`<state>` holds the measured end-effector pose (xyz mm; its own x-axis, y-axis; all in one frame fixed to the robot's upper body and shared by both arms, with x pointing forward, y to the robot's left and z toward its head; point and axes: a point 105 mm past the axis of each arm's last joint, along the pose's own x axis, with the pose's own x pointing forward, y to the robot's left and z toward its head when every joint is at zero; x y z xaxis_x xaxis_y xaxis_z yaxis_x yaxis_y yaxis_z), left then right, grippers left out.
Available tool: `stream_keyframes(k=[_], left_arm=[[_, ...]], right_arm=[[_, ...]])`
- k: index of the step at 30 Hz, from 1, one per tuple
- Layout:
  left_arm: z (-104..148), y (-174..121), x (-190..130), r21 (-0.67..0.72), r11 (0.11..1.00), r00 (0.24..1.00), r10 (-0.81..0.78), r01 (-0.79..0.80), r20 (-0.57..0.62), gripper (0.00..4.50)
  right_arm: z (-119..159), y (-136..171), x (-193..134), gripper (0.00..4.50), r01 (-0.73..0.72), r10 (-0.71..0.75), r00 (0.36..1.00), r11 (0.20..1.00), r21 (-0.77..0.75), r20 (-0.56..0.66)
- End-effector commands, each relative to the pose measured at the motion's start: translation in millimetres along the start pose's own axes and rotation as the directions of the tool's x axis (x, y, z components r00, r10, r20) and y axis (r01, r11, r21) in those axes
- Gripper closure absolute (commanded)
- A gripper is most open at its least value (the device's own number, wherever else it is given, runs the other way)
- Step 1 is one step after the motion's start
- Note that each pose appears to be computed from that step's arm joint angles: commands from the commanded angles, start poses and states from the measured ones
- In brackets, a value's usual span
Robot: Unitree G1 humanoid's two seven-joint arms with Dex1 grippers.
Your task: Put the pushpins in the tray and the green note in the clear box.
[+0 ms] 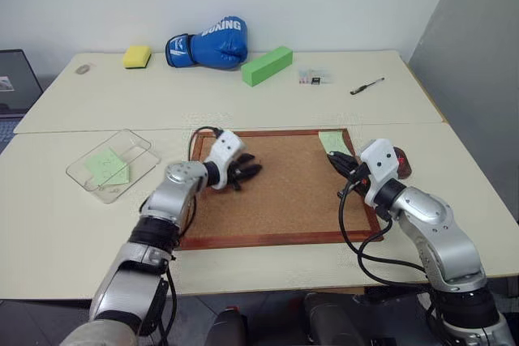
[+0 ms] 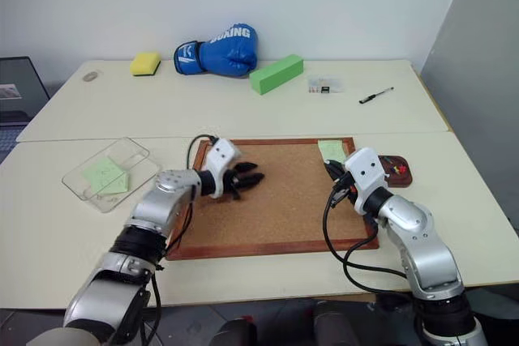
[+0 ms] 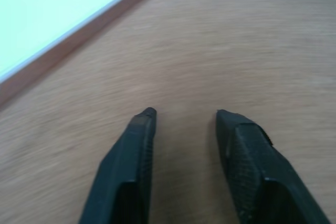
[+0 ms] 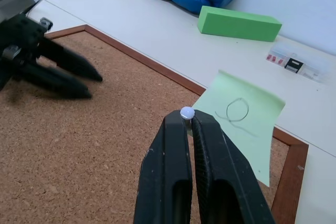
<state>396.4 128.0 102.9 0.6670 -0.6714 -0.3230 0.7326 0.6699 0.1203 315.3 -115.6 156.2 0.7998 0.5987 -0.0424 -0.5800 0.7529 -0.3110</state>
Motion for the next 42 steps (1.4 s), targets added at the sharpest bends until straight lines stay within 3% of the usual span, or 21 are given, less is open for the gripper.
stream_keyframes(k=[1, 7, 12, 20, 29, 42], left_arm=[[45.5, -15.6, 10.8, -0.107, 0.991, 0.989, -0.071, 0.084, 0.127, 1.68], [73.7, -55.9, 12.5, -0.379, 0.859, 0.937, -0.286, 0.343, 0.201, 0.43], [87.1, -81.1, 6.4, -0.493, 0.717, 0.869, -0.426, 0.494, 0.252, 0.43], [104.1, -88.9, 9.7, -0.605, 0.574, 0.830, -0.447, 0.551, 0.332, 0.43], [100.1, -73.5, 5.3, -0.677, 0.516, 0.845, -0.411, 0.525, 0.342, 0.43], [114.7, -92.0, 26.2, -0.724, 0.413, 0.821, -0.424, 0.552, 0.383, 0.43]], right_arm=[[25.2, 2.8, 2.2, 4.50, -0.026, 0.033, 0.997, 0.995, -0.092, 0.066], [36.6, 2.1, 4.2, 4.50, -0.037, 0.053, 0.996, 0.980, -0.194, 0.076], [44.2, 2.4, 5.4, 4.50, -0.047, 0.071, 0.994, 0.964, -0.262, 0.085], [51.3, 6.7, 6.3, 4.50, -0.073, 0.109, 0.990, 0.933, -0.353, 0.084], [54.0, 9.8, 4.0, 4.50, -0.086, 0.125, 0.989, 0.925, -0.370, 0.083], [63.6, 20.1, 4.7, 4.50, -0.121, 0.172, 0.981, 0.908, -0.400, 0.093]])
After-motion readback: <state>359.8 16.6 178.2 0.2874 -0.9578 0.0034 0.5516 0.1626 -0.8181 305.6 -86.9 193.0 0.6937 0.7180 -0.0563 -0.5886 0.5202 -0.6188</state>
